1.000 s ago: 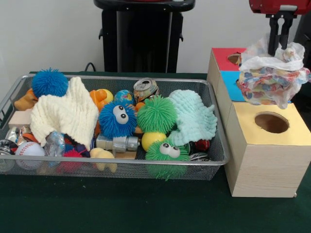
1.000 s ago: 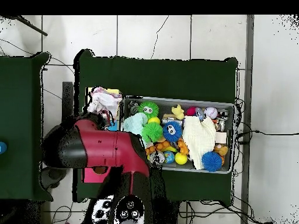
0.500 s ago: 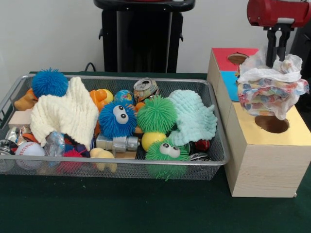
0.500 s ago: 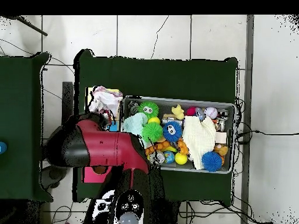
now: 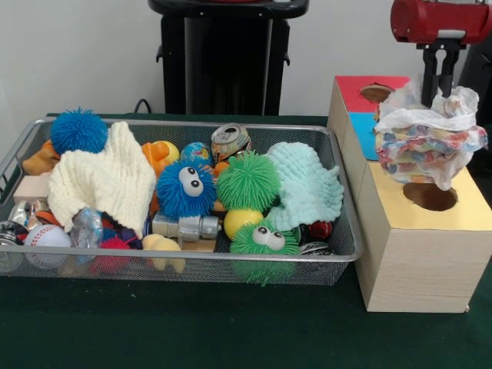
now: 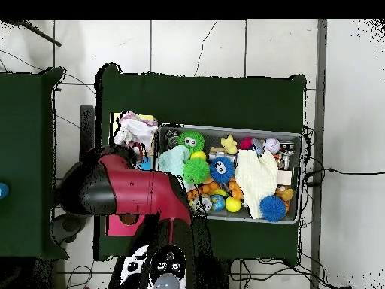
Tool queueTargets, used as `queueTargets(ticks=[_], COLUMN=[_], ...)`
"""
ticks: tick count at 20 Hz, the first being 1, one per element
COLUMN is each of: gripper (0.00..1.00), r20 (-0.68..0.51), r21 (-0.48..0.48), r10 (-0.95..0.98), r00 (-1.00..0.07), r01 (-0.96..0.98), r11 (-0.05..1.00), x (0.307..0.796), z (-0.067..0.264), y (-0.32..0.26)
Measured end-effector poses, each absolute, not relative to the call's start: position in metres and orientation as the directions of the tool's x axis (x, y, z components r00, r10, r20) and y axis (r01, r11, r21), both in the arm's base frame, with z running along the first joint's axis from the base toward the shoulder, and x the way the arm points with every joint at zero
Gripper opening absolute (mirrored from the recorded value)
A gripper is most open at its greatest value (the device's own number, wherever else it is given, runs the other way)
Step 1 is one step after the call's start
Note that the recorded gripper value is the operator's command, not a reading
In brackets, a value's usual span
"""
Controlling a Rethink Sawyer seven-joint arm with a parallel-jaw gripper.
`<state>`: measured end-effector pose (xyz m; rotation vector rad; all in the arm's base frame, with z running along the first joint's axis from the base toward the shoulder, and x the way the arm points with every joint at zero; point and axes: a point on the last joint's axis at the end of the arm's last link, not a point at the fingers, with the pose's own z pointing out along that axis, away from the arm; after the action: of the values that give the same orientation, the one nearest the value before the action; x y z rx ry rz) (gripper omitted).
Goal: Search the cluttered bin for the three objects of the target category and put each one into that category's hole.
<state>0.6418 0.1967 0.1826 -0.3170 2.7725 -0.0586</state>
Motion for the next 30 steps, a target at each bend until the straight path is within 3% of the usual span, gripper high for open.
queueTargets(ticks=[18,30], gripper=[0.0,0.0], r20=[-0.329,-0.292], r21=[-0.014,0.026], r10=[-0.154,-0.154], r00=[-0.932,-0.944], r01=[-0.158,-0.169], r11=[0.987,0.985], x=[0.639,0.623], z=[0.184,0.168], y=[0.214,0.227])
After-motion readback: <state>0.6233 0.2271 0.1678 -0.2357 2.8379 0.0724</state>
